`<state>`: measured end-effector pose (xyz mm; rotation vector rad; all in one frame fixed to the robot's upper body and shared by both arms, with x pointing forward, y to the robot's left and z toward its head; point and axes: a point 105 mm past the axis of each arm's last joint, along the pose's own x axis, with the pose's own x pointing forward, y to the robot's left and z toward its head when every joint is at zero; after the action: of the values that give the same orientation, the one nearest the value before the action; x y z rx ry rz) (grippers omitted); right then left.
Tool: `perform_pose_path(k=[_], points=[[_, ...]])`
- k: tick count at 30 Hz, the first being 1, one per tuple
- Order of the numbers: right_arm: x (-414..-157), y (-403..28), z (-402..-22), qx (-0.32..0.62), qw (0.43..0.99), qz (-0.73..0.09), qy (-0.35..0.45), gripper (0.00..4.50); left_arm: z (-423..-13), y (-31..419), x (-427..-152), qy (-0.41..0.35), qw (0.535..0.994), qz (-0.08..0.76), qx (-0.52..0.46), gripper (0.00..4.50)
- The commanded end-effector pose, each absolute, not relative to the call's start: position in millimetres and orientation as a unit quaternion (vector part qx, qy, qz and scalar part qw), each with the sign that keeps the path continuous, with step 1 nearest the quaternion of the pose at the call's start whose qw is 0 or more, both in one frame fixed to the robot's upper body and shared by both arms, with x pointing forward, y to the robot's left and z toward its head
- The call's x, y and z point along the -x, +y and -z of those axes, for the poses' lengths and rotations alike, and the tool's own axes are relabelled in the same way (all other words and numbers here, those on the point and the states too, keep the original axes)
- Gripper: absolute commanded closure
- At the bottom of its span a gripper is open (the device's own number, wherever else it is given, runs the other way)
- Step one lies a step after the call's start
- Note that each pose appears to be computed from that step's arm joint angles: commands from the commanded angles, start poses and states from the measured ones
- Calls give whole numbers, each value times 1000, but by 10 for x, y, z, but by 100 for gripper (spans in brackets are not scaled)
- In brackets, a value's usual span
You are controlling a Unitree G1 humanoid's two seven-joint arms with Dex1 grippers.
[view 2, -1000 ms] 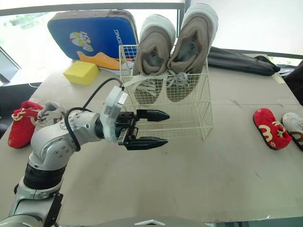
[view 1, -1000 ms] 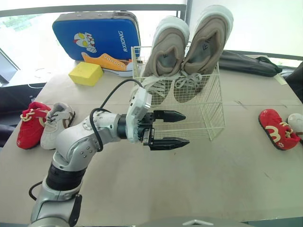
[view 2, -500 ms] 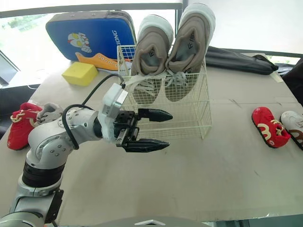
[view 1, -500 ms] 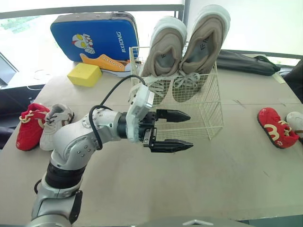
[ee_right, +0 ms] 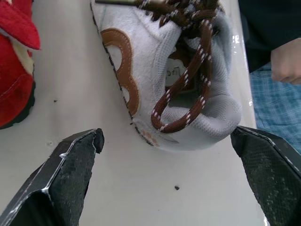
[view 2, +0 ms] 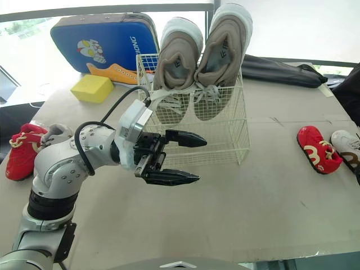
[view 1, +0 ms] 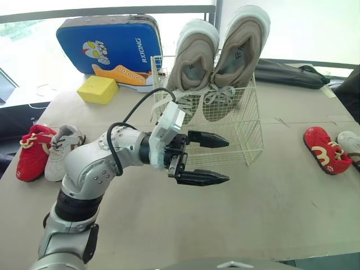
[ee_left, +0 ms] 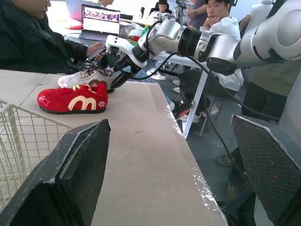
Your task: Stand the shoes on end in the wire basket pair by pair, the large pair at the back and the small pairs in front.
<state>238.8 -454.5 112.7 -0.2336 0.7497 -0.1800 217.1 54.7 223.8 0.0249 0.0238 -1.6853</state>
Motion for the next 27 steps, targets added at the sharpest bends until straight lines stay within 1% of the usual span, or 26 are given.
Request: perform_pose_path(k=[1,6,7,9,10,16,17,18,24,27], points=[[-2407,-4590,-1236,126,921,106,354,0,-2324,527,-2138,-10,662,749,-22,1],[-2396,-4611,-1211,120,918,118,359,0,-2322,517,-2131,-11,665,747,-19,1],[-2391,-4623,-1206,122,916,122,363,26,-2323,514,-2131,-12,665,747,-19,0],[-2378,-4648,-1202,127,911,128,372,85,-2323,505,-2131,-13,665,747,-18,0],[-2375,-4655,-1199,125,909,131,375,127,-2323,505,-2133,-13,665,746,-18,0],[-2408,-4624,-1207,115,912,125,374,417,-2316,491,-2140,-15,668,744,-13,0],[-2413,-4610,-1211,113,913,121,373,443,-2317,491,-2143,-16,669,743,-12,0],[-2415,-4604,-1216,113,913,119,373,449,-2317,491,-2147,-16,670,742,-11,0],[-2369,-4605,-1290,111,918,118,363,449,-2316,491,-2160,-19,675,738,-5,0],[-2317,-4587,-1406,113,925,121,341,449,-2314,497,-2177,-19,679,734,2,0]])
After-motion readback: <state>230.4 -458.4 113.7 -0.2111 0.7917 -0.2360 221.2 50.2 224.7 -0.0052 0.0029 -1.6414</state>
